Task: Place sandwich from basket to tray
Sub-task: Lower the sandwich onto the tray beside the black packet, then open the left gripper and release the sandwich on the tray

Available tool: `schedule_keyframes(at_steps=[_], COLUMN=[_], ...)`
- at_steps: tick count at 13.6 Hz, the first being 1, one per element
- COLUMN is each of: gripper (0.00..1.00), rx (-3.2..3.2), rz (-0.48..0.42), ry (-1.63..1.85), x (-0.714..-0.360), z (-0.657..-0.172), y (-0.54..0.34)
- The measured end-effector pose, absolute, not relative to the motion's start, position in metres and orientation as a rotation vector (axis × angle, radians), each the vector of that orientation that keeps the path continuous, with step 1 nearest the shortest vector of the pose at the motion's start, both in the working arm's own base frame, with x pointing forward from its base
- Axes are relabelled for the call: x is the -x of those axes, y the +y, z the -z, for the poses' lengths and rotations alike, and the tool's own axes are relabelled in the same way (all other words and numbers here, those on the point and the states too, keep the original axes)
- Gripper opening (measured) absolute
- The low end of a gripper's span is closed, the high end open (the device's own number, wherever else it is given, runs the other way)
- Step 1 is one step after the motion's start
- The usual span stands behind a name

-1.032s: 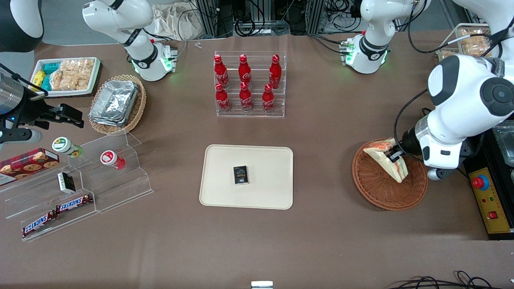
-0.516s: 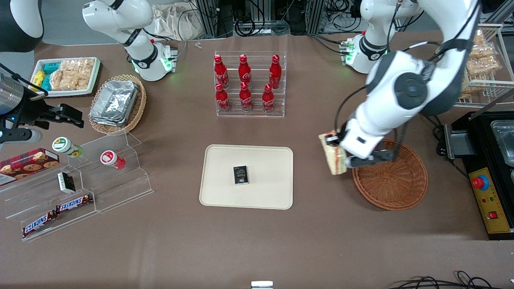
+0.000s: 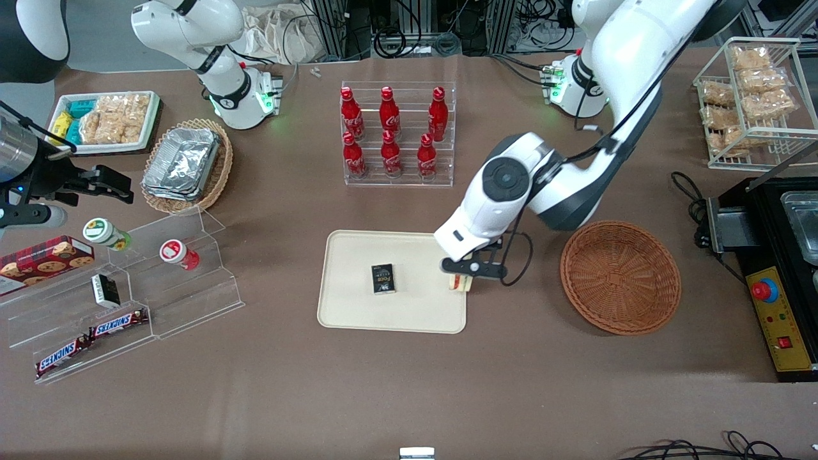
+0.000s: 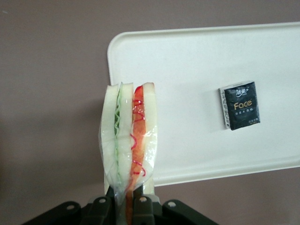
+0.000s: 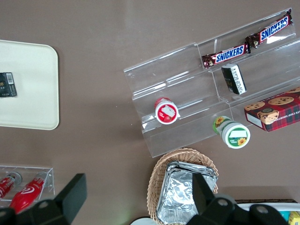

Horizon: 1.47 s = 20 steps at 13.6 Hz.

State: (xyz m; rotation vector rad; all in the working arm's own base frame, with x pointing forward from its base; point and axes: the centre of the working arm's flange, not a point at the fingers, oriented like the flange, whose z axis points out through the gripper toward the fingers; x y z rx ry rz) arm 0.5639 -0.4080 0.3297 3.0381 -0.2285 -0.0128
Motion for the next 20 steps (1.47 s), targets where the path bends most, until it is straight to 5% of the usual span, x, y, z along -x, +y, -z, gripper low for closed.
schedule_keyframes(at_steps=[8, 10, 16, 20], gripper=[0.15, 0.29, 0.93, 1.00], rx=[-3.118, -3.130, -3.188, -3.160], rz=[0.025, 0.013, 0.080, 0.034], ry=[-0.193, -0.144, -0.086, 0.059], x=[-0.579, -0.575, -0.576, -0.594], z=[-0.238, -0.239, -0.244, -0.304], y=[-0.443, -0.451, -0.443, -0.426])
